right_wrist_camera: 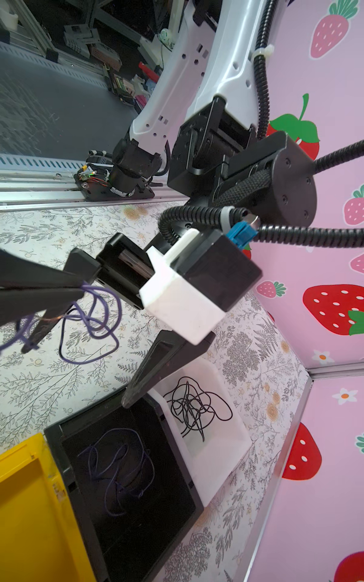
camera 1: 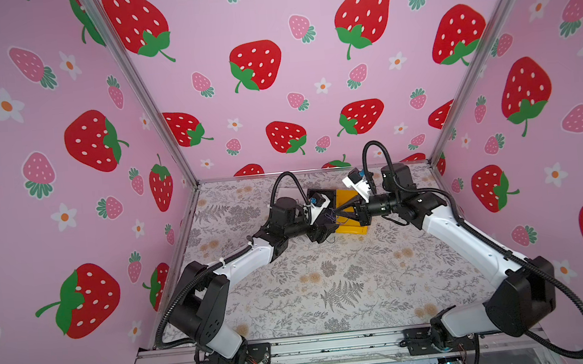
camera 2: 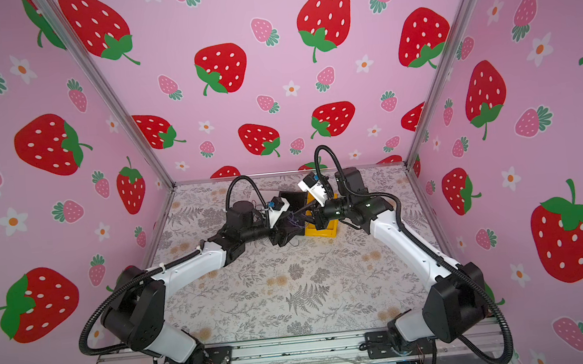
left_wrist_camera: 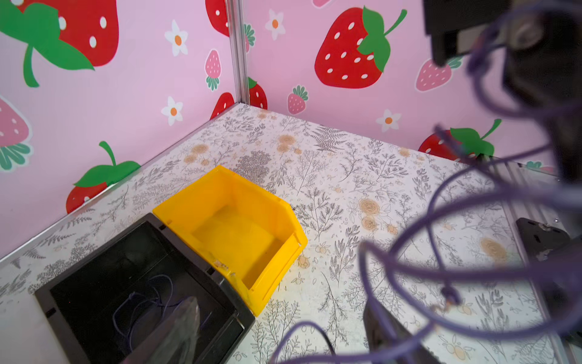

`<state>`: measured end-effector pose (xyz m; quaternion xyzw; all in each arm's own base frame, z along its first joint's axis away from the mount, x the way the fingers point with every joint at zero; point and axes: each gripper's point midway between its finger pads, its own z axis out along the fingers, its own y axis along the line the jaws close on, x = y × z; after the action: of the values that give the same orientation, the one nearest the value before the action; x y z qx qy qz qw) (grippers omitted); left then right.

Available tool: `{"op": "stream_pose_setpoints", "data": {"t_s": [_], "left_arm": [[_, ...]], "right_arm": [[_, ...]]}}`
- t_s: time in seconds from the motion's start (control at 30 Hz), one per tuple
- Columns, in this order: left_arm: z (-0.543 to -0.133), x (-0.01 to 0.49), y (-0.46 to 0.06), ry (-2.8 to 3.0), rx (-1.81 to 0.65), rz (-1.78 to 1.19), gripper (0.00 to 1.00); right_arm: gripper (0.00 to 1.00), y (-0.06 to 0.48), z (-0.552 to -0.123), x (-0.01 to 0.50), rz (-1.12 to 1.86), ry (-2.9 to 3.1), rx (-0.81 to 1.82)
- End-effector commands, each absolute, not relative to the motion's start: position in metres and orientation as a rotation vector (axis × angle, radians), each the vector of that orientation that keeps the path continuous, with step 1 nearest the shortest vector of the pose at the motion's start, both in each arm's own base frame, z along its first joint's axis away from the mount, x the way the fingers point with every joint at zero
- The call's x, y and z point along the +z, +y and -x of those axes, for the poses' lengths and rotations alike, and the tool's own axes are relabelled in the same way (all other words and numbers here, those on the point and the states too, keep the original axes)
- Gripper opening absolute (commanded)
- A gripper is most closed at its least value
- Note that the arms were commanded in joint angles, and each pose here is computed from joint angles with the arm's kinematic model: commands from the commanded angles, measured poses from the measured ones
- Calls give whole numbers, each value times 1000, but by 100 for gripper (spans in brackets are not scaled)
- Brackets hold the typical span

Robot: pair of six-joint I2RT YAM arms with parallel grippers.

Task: Untangle and sort cables by color
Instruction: Straighten the cable.

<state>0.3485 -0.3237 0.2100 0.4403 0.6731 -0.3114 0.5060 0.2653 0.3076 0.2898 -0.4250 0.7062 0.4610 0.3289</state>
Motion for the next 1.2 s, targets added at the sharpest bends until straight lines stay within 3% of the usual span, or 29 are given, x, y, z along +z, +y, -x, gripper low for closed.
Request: {"op": "stream_pose_setpoints", "data": {"t_s": [0.0,0.1,0.17,0.23,0.4,0.53,0.97,1.17], "left_arm": [[-346,227,-329,1524,-734,-1082,69],[-346,226,-330,1524,-736,-1096,43],[-348,225,-327,1535,-708,-1095,18],[-350,223,-322,1549,-659,-1094,0],[-348,223,-302,1575,-585,-1088,0],[-346,226,-288,1589,-560,-1077,0],[-363,235,-263,1644,-479,-1045,0],[-326,229,-263,1671,-563,-1167,0]], "right_arm": [[2,308,-253,286,1166,1830,1240],[3,309,-253,287,1169,1817,1243],[5,308,-255,288,1166,1815,1230],[8,305,-257,289,1157,1811,1210],[20,290,-279,292,1044,1801,1145],[22,278,-300,296,923,1775,1120],[20,266,-328,285,812,1782,1056],[23,260,-297,243,792,1860,1159]]}}
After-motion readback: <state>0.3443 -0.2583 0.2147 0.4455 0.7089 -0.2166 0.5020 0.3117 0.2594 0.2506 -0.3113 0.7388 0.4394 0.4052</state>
